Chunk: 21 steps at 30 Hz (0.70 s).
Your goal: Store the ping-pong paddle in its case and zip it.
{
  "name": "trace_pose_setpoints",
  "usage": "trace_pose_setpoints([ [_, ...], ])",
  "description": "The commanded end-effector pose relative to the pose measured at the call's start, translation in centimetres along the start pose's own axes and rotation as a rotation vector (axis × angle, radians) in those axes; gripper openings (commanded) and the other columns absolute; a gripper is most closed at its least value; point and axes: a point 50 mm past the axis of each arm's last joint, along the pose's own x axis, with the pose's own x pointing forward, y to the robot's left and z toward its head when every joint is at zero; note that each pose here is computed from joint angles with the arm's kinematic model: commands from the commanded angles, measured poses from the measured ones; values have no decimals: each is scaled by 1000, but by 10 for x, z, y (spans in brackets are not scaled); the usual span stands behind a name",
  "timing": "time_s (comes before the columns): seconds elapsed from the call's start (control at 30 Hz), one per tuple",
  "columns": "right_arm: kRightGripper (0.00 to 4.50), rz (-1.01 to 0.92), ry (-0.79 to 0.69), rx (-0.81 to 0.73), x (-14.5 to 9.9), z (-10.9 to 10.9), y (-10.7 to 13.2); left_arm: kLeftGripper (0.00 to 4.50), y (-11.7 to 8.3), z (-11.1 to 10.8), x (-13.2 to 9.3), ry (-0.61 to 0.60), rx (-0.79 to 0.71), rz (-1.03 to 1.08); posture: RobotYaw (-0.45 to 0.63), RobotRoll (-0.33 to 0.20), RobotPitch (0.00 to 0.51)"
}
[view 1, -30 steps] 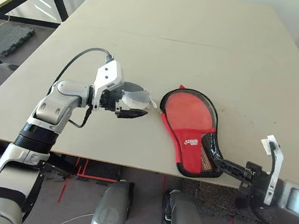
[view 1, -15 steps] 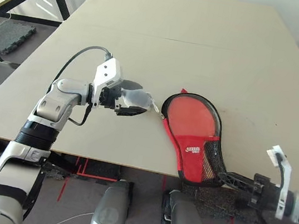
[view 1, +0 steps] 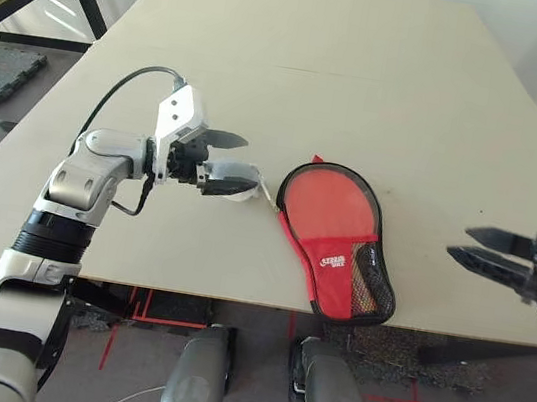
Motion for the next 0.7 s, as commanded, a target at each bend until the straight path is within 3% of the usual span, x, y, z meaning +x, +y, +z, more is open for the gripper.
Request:
trace_pose_setpoints([
  [0.03,4481,35,24,-79,36,-4,1,4500,-3,-5,-4,28,-61,39,144,0,112],
  [0.1,4481,36,28,-136,60,-3,0,4500,-5,-8,-5,54,-66,56,154,0,112],
  [0.2,4481,-14,20,-161,73,-3,-12,4500,-6,-8,-6,58,-65,72,161,0,114],
  [0.7,4481,-14,147,-127,90,-36,-20,4500,-5,-12,1,119,-47,59,163,0,117],
])
